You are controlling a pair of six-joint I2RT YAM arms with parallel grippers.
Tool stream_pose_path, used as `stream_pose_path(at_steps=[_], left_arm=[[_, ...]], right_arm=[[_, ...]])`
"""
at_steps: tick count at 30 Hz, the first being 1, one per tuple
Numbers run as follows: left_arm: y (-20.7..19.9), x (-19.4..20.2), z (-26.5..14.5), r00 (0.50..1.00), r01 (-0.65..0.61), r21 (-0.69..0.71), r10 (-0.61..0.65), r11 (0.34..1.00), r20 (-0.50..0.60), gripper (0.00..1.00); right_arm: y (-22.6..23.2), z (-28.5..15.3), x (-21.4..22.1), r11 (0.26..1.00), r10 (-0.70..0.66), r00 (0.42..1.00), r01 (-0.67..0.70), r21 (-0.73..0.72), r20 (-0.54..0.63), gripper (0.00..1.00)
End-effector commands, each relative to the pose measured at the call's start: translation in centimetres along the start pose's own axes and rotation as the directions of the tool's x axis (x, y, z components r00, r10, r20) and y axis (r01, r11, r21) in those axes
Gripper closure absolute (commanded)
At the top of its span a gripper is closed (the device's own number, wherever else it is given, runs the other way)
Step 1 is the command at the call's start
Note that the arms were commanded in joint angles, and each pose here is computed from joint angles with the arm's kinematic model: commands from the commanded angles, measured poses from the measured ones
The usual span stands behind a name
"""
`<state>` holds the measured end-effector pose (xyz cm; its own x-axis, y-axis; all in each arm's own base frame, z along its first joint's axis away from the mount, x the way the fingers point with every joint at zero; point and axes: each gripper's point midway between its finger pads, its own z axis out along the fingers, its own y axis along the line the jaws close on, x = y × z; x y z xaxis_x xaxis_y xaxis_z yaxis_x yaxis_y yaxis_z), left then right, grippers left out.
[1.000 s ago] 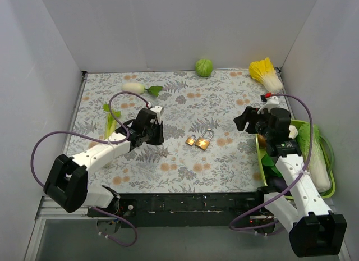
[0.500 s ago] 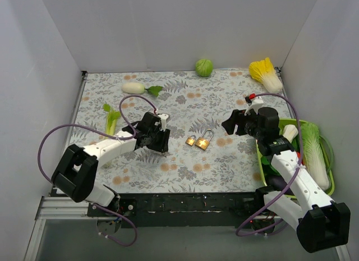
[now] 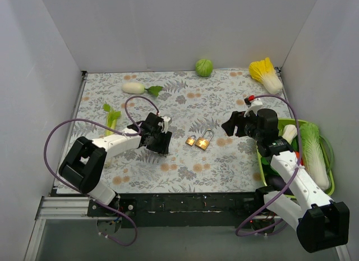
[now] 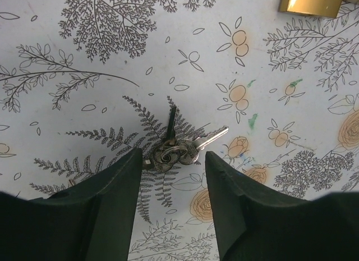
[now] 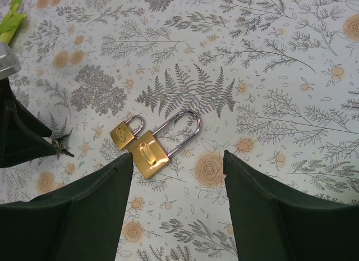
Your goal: Unlock with the key
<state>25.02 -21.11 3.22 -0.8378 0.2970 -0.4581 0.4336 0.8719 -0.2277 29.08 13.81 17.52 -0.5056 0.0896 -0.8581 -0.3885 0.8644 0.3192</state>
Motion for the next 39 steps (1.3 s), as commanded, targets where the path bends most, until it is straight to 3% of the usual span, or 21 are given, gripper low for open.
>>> stream_pose_path(at_steps=[1,13,30,37,39], left_arm=[[-0.2,-1.0,0.1,1.0,-0.024,0.0,0.024,1.0,0.011,0.54],[-0.8,-0.7,0.3,0.999,-0.049,0.002,0.049,0.999,0.001,0.79],[-3.7,0.3,0.4,0.995,-0.09,0.124,0.094,0.988,-0.027,1.0],[-4.7,-0.1,-0.3,0.998,-0.067,0.172,0.065,0.983,0.017,1.0],[-5.1,-1.0,-1.1,0.995,-0.073,0.18,0.061,0.981,0.074,1.0]], right_arm=[[0.4,0.1,-0.9,0.999,-0.031,0.999,0.032,-0.023,0.038,0.28],[0.2,0.3,-0.8,1.0,-0.028,0.999,0.029,-0.01,0.032,0.28],[0.1,0.6,-0.1,1.0,-0.015,1.0,0.016,-0.014,0.01,0.28],[0.0,0.7,0.4,1.0,-0.01,1.0,0.01,-0.012,0.001,0.28],[-0.3,0.7,0.5,1.0,-0.018,1.0,0.018,0.011,-0.006,0.29]])
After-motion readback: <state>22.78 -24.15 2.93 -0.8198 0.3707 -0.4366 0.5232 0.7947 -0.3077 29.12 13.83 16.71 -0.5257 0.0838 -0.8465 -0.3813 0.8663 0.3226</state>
